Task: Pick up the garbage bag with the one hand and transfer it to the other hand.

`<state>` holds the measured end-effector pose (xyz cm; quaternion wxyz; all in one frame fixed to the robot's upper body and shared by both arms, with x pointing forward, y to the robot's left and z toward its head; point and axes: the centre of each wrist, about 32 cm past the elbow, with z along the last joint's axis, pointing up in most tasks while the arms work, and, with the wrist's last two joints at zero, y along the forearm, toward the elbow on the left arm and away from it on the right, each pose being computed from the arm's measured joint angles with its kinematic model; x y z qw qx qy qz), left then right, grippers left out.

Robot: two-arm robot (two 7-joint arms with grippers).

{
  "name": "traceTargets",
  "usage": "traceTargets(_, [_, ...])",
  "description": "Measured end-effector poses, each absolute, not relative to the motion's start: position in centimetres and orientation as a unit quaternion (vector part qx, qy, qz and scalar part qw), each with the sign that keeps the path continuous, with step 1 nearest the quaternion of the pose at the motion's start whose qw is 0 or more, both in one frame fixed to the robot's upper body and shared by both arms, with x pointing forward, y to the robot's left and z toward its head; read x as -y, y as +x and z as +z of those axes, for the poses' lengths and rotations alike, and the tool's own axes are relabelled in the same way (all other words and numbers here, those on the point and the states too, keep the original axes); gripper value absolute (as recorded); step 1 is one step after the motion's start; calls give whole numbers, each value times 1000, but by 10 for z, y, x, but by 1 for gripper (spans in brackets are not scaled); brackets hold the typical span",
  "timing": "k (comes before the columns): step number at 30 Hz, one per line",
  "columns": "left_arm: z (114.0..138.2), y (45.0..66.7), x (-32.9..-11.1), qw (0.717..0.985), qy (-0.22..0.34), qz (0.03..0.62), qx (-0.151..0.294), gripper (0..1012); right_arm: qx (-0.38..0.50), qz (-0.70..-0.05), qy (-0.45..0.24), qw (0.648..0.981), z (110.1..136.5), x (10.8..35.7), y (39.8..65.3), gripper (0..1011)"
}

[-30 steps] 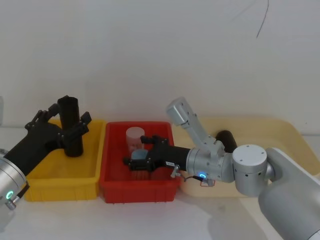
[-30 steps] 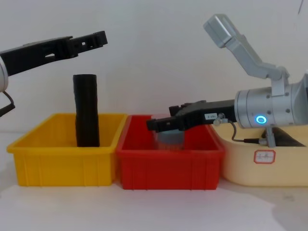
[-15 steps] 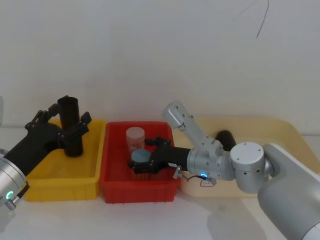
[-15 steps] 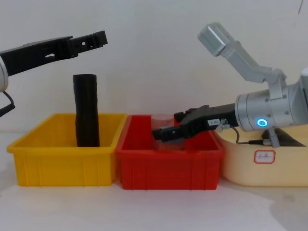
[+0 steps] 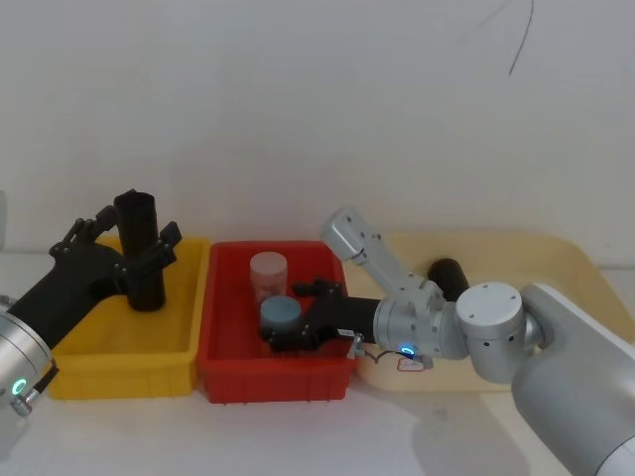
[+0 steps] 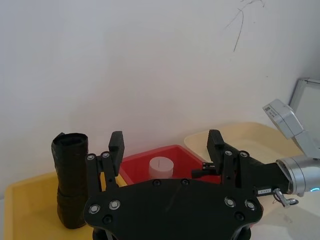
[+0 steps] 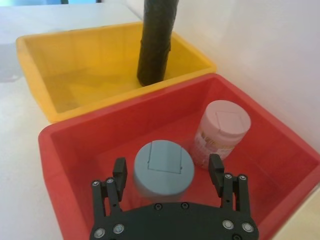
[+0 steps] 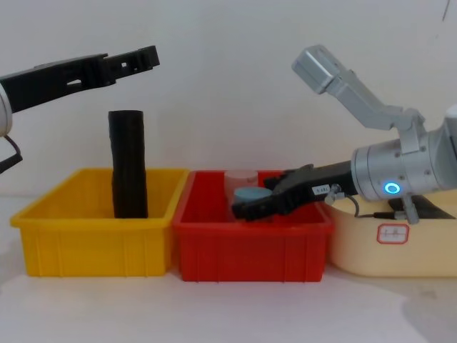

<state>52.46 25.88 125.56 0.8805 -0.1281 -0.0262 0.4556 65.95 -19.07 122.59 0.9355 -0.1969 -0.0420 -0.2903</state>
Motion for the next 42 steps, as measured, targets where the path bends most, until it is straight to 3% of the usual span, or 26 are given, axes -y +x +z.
traceTargets(6, [1256, 525, -259, 881, -128, 456, 26, 1001, 37, -279, -201, 938, 1227, 191, 659, 987])
traceTargets(15, [1256, 525, -259, 881, -128, 456, 26, 1001, 31, -272, -189, 943, 1229, 191, 657, 780])
traceTargets(18, [1256, 525, -259, 881, -128, 456, 26, 1002, 29, -273, -178, 945, 1230, 192, 656, 660])
traceTargets(29, [1256, 525, -259, 881, -128, 456, 26, 1002, 32, -282, -150, 947, 1233, 194, 654, 647])
traceTargets(42, [1256, 525, -259, 881, -128, 456, 26, 1002, 63, -329, -93, 938, 1258, 211, 649, 647])
